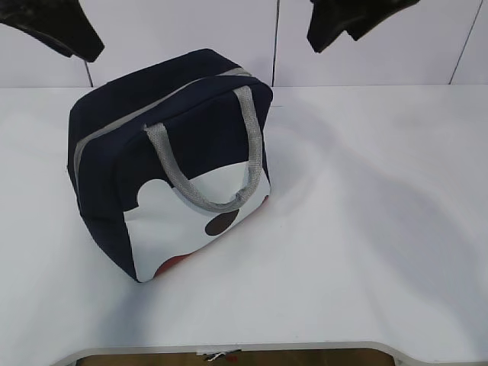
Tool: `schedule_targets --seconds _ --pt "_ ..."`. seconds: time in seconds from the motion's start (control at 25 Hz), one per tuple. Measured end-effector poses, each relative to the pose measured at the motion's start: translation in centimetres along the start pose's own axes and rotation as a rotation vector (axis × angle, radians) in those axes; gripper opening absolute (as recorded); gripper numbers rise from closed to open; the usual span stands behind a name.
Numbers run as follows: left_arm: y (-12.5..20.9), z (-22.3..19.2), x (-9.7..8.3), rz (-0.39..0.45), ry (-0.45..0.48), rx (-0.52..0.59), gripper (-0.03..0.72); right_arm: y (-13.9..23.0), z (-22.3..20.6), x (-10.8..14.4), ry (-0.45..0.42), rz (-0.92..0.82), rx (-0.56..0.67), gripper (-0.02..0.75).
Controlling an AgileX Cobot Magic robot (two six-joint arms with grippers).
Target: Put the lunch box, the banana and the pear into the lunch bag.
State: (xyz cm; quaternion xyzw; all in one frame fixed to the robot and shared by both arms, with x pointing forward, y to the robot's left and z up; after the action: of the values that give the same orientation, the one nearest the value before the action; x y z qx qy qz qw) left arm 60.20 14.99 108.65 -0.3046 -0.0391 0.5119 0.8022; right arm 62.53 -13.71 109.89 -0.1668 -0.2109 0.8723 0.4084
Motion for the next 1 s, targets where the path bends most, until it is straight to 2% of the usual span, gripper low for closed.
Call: schedule_targets --seconds 0.12,0.4,0.52,0.72,1.0 --pt "0.8 1.4 -0.3 0.065 -0.015 0.019 0.356 1.7 1.5 0.6 -0.003 0.0 0.009 0.455" --pt "1.1 5.0 -1.1 0.163 -0.067 -0.042 0.356 6.3 4.2 2.2 -0.011 -0.069 0.039 0.454" --pt "1.8 6.7 -1.2 0.169 -0.094 -0.073 0.356 8.6 4.9 2.9 -0.016 -0.081 0.058 0.453" --pt "5.2 7.5 -1.4 0.179 -0.116 -0.041 0.338 12.6 6.5 4.3 -0.019 -0.081 0.07 0.451" --pt "10.3 9.4 -2.5 0.177 -0.121 -0.04 0.307 17.1 10.2 5.9 0.003 -0.079 -0.012 0.451"
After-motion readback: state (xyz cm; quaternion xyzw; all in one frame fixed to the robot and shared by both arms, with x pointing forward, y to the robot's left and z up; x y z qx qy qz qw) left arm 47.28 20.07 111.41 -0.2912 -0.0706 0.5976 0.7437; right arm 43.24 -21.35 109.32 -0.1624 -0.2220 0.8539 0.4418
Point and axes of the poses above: a point on each arm's last joint axis where the gripper is mounted, z pointing back along that axis away from the gripper, x along the wrist's bending axis when the last joint is at zero, y = z × x, the point moved 8 cm from there along -z, pointing out along that axis toward the gripper, and after that the axes turned 12 degrees about z, right-handed, at the moved point
